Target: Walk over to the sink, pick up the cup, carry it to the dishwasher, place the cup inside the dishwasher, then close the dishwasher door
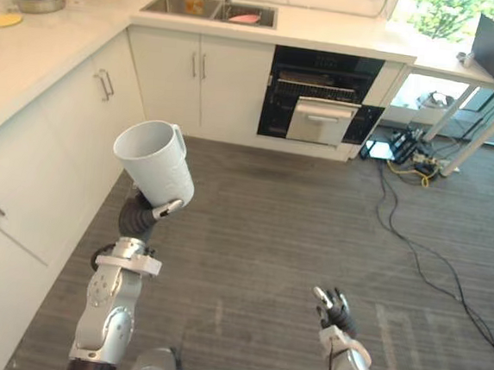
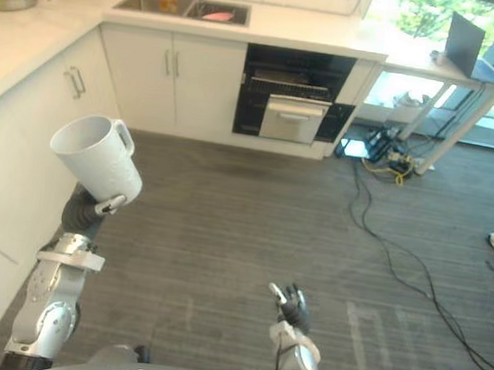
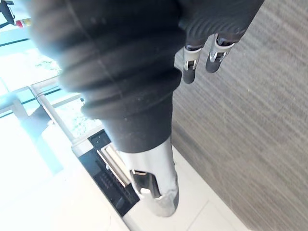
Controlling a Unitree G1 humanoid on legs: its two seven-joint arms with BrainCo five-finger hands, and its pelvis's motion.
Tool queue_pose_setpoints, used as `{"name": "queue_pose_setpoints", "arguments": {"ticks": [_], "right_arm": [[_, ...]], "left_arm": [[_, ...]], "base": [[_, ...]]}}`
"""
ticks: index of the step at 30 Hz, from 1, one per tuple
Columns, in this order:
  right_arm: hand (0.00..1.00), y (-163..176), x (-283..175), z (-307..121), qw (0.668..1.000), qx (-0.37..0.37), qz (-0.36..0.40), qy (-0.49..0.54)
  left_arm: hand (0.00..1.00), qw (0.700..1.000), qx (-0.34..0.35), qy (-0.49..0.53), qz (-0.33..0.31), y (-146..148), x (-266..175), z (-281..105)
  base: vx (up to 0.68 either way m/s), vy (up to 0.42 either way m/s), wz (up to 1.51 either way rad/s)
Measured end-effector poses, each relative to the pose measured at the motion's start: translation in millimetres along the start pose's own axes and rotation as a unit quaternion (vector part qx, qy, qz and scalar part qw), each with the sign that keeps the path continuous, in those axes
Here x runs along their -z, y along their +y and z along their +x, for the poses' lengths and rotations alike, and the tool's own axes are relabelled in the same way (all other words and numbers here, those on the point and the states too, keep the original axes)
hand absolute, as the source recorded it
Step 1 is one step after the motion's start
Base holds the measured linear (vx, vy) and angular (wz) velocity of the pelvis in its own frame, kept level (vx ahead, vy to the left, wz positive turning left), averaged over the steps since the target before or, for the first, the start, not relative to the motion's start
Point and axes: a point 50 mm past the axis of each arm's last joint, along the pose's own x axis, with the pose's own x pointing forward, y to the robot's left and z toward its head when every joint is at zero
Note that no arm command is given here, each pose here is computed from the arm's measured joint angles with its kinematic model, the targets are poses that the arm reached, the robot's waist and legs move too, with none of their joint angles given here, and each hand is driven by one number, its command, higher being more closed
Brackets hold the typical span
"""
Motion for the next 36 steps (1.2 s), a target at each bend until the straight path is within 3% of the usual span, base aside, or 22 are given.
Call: {"name": "queue_pose_setpoints", "arguments": {"ticks": [11,17,21,26,30,36], "right_arm": [[0.0,34.9,-14.3,-29.1,0.991,-0.116,0.015,-0.064],[0.0,71.7,-45.6,-29.2,0.969,-0.208,-0.01,-0.133],[0.0,69.7,-48.2,-24.5,0.971,-0.192,-0.045,-0.136],[0.0,41.7,-26.1,-13.1,0.987,-0.118,-0.095,-0.051],[0.0,67.3,-13.7,-7.2,0.977,-0.169,-0.129,-0.023],[0.0,58.3,-10.7,-14.7,0.977,-0.163,-0.134,-0.029]], "left_arm": [[1.0,0.999,0.005,-0.022,0.03,-7.7,-12.4,9.3],[1.0,1.0,0.014,-0.015,0.0,-25.4,-2.4,7.1],[1.0,1.0,-0.008,-0.012,-0.007,-23.5,0.4,5.2],[1.0,0.997,-0.076,0.024,-0.004,-9.2,15.2,-20.8],[1.0,0.988,-0.152,0.019,0.01,8.9,13.0,-43.2],[1.0,0.991,-0.137,-0.006,0.009,4.0,5.0,-36.2]], "base": [[0.38,-0.116,0.05],[0.41,-0.211,-0.15],[0.34,-0.126,-0.19],[0.35,0.001,-0.32],[0.34,0.092,-1.08],[0.43,0.261,-0.12]]}}
